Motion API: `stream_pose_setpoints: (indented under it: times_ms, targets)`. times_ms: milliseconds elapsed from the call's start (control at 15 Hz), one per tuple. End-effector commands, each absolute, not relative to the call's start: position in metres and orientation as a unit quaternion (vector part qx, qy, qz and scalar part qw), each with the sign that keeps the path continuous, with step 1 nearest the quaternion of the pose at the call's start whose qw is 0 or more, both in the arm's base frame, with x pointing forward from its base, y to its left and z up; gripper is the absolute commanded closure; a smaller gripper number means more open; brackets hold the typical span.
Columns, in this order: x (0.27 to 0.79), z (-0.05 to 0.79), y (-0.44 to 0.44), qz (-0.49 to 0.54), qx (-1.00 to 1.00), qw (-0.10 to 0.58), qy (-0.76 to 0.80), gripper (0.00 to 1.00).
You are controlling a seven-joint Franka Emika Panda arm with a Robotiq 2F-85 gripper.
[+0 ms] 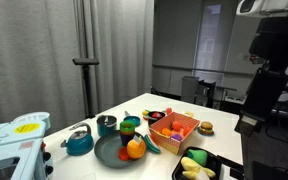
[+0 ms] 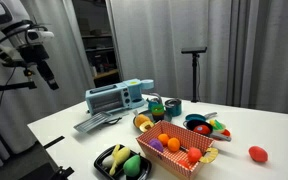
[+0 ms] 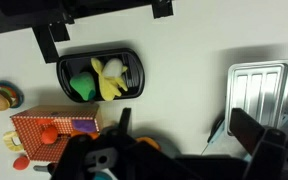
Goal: Take the plushie from the box and put it in the green cup
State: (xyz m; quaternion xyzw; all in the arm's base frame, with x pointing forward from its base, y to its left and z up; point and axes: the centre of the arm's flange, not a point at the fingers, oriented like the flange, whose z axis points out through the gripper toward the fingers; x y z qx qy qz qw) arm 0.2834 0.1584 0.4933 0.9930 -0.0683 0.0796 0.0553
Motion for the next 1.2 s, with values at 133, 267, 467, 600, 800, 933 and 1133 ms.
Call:
stream_pose_setpoints:
  times_ms: [133,267,467,600,800,933,1133]
  targets:
    - [0.284,0.493,0.158,0.079,0.993,0.055,-0.068,0.0]
    - [0.284,0.493,0.158,0.079,0.993,0.055,-0.068,0.0]
    - [0.284,0.493,0.158,0.079,0.993,0.055,-0.068,0.0]
    - [0.284,0.493,0.158,0.079,0.993,0.055,-0.068,0.0]
    - [0.284,0.493,0.158,0.079,0.993,0.055,-0.068,0.0]
    - [0.296,0.496,0.154,0.08,0.992,0.053,-0.085,0.0]
    - [0.325,0.502,0.128,0.081,0.987,0.053,-0.126,0.0]
